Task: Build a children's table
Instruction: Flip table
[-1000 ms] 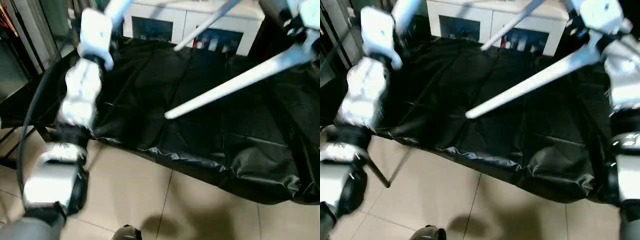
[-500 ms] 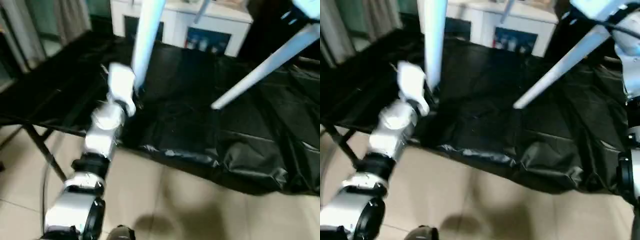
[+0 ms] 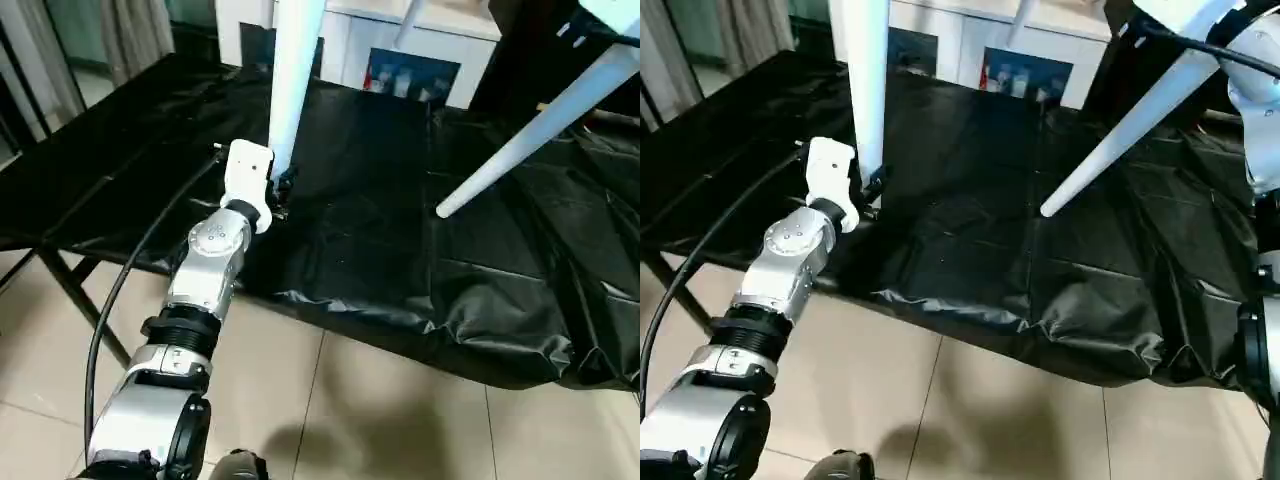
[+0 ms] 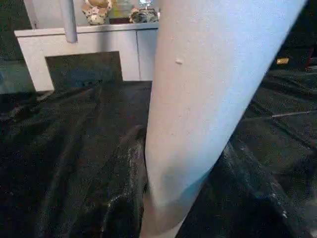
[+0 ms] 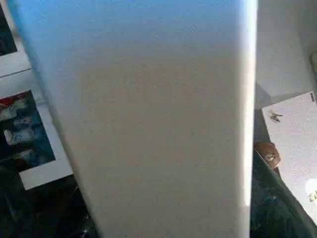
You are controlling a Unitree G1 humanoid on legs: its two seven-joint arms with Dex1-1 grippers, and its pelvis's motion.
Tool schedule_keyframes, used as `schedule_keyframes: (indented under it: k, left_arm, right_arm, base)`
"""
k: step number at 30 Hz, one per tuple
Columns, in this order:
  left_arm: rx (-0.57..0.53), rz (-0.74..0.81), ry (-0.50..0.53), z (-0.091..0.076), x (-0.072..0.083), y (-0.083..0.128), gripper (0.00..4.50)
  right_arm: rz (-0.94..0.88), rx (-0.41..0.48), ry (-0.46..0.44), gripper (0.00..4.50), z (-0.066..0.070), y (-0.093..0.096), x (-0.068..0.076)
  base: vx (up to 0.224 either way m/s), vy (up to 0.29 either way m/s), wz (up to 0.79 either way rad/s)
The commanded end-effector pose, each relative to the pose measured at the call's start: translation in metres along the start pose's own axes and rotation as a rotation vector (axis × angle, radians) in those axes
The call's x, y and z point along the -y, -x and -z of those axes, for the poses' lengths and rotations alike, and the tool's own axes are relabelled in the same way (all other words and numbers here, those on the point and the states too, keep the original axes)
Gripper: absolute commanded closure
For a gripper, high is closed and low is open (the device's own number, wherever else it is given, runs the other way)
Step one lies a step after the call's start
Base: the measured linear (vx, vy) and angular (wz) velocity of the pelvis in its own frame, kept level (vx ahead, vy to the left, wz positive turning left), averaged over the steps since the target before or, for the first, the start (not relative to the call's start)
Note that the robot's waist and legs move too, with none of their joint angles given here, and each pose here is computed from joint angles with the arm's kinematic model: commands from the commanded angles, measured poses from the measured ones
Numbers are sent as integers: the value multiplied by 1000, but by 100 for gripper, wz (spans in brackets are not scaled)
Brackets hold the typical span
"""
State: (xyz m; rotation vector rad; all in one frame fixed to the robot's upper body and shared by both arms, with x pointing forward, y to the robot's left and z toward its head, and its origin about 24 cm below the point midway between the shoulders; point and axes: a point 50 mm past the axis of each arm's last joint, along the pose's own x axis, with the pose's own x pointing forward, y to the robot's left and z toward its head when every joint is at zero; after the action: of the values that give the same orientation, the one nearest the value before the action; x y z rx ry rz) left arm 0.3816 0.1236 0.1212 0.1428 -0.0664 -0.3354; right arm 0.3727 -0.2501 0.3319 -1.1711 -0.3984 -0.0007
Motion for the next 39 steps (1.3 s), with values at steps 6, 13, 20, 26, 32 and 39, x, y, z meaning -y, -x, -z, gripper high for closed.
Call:
schedule_keyframes:
  k: [6,13,20,26,32,39]
  left_arm:
    - [55,64,-20,-23,10,-8,288]
    - [86,55,-15,-32,6,-6,291]
    - [77,71,10,-31,5,-2,293]
    - [32,106,19,-22,5,0,294]
    - [3,107,-3,-18,4,1,295]
    - [-56,44,-105,-9,-13,6,226]
  right_arm:
    - [-35,33,-103,261,-16,-13,16]
    - [-148,4,-99,261,-16,-19,10]
    - [-281,-35,-39,261,-12,-15,10]
    - [-398,-63,20,262,-9,-10,6]
    - [-467,-61,50,262,-10,-9,-6]
    - [-520,-7,-4,186,-20,-10,-22]
  base:
    - [0,0,0]
    - [0,0,0]
    - [0,0,0]
    - [0,0,0]
    - [0,0,0]
    - [0,0,0]
